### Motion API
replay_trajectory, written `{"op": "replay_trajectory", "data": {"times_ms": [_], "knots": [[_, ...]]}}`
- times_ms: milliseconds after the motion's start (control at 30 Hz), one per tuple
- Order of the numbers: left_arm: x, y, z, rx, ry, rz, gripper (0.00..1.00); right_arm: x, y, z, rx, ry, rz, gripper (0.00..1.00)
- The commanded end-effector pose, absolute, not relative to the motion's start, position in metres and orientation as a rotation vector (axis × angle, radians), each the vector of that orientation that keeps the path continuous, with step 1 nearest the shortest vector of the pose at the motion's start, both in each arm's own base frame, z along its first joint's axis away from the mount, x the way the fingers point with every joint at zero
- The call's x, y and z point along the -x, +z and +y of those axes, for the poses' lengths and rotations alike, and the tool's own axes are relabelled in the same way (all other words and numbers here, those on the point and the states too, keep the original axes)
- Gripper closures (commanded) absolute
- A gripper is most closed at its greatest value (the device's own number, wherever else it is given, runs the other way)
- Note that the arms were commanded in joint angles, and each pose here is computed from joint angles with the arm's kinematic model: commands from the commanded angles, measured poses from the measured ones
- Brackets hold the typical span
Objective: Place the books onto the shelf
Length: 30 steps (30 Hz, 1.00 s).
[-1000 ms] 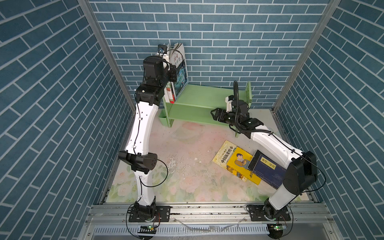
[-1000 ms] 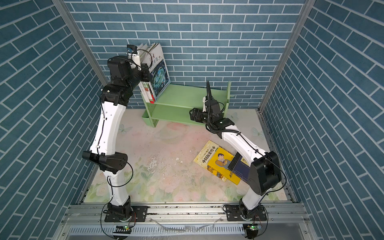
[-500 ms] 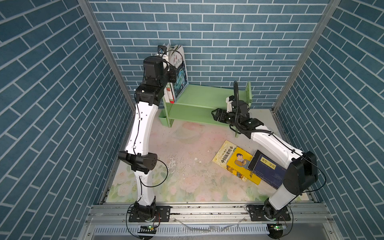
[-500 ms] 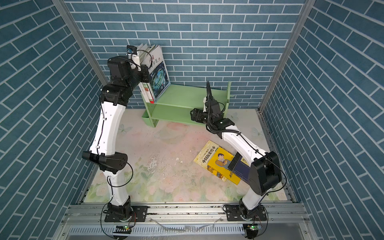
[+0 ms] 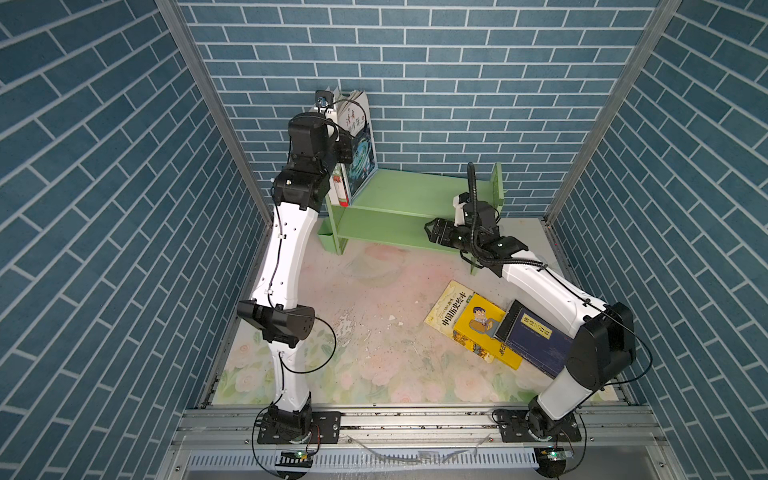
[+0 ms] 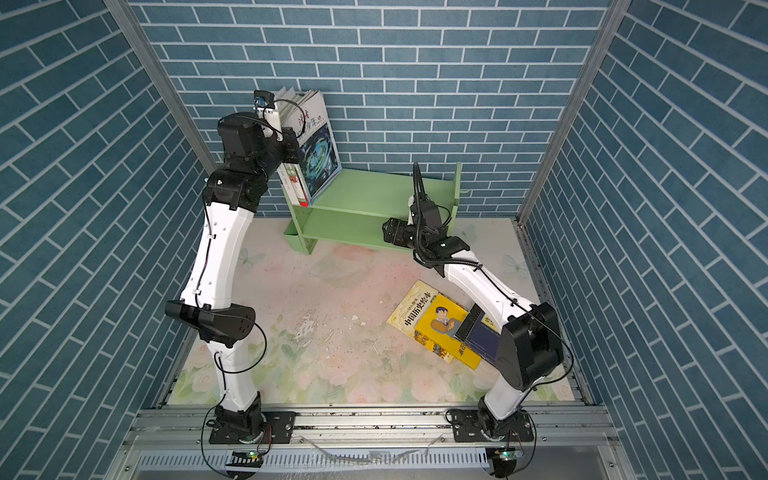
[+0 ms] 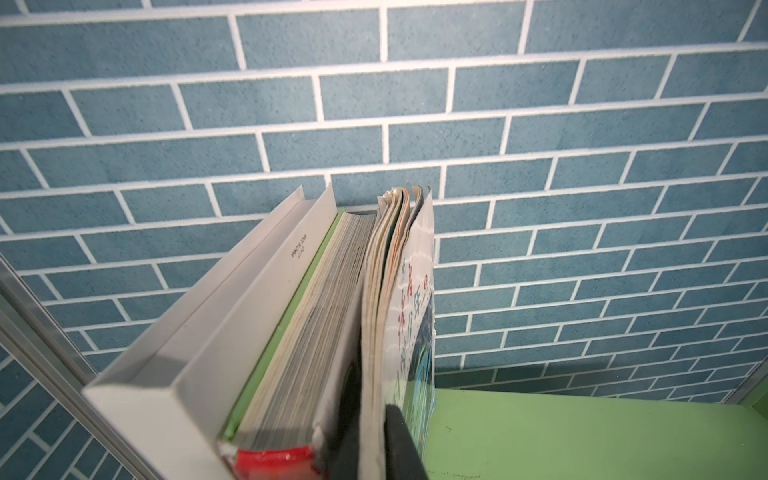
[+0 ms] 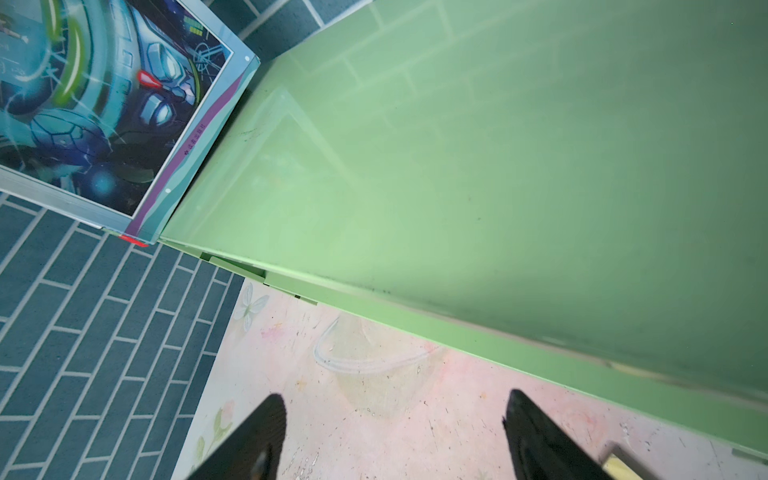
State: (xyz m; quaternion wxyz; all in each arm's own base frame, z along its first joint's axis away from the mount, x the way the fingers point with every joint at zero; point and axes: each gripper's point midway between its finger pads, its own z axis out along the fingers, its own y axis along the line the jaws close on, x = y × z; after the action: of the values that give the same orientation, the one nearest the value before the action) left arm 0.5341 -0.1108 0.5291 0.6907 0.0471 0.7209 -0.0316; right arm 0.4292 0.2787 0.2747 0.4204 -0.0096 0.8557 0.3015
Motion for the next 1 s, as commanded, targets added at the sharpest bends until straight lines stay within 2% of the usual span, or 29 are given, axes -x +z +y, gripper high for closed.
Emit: {"op": "replay_trajectory", "data": {"times_ms": [0, 300, 567, 967], "knots": [[-0.540, 0.539, -0.108, -0.088, -0.067, 1.557, 0.81, -0.427, 0.276, 0.267, 0.016, 0.714, 2.141, 0.17], [-0.539, 0.543, -0.105, -0.079, -0.051, 1.545, 0.74, -0.428, 0.270, 0.267, 0.013, 0.714, 2.161, 0.17], [-0.522, 0.564, -0.104, -0.076, -0.085, 1.486, 0.66, -0.426, 0.269, 0.266, 0.012, 0.714, 2.165, 0.17], [-0.446, 0.624, -0.109, -0.132, -0.232, 1.292, 0.53, -0.422, 0.271, 0.266, 0.015, 0.734, 2.160, 0.17]]}}
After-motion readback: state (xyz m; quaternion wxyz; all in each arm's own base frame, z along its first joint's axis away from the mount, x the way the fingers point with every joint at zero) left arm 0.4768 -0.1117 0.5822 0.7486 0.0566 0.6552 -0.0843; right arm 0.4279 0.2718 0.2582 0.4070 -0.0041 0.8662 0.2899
